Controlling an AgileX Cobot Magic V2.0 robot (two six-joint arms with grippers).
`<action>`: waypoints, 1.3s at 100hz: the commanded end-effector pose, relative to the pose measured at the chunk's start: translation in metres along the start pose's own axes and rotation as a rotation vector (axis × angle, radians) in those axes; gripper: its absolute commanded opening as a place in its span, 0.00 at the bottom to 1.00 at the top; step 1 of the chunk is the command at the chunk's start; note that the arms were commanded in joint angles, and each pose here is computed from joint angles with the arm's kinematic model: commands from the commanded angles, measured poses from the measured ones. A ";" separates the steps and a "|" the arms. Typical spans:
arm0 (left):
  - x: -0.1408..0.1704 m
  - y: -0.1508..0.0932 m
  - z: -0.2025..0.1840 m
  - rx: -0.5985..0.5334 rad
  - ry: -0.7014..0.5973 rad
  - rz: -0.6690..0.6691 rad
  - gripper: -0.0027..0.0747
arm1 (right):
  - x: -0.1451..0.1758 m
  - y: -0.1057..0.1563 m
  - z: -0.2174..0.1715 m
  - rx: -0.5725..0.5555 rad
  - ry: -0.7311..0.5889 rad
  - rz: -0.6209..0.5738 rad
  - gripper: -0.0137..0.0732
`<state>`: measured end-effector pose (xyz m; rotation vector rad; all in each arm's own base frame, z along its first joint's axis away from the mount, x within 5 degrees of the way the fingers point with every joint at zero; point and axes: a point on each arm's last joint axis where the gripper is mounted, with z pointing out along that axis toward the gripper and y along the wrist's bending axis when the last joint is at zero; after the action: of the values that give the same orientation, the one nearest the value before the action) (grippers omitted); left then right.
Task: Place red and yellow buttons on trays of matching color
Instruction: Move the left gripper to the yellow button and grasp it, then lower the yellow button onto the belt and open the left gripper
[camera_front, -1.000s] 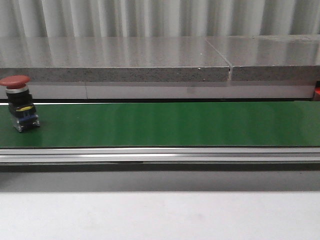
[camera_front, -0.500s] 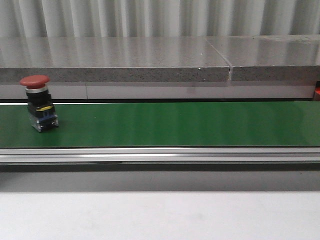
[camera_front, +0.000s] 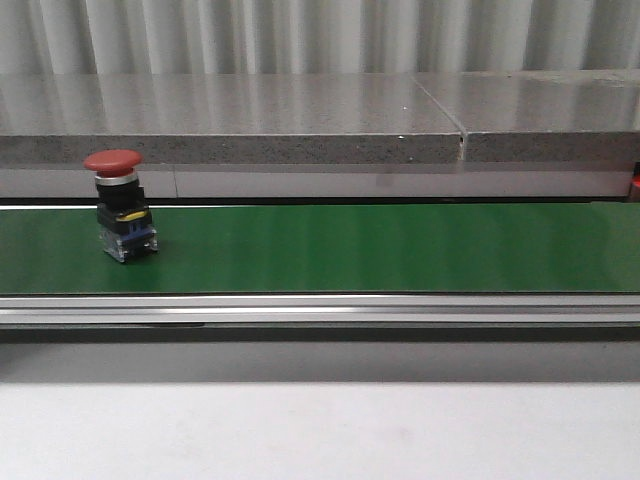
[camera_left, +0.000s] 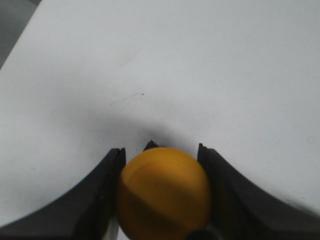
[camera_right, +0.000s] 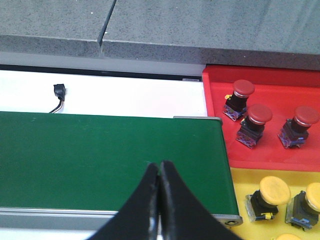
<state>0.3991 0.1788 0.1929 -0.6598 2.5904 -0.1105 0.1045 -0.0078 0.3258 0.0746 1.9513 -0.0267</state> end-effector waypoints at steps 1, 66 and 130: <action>-0.020 -0.015 -0.056 0.030 -0.166 0.009 0.01 | -0.015 0.000 -0.004 0.009 -0.105 -0.010 0.08; 0.040 -0.108 -0.174 0.147 -0.291 0.283 0.01 | -0.015 0.000 -0.004 0.009 -0.105 -0.010 0.08; 0.100 -0.119 -0.132 0.161 -0.159 0.347 0.01 | -0.015 0.000 -0.004 0.009 -0.105 -0.010 0.08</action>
<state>0.3139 0.0243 0.2700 -0.1530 2.5842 -0.1512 0.1045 -0.0078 0.3258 0.0746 1.9513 -0.0267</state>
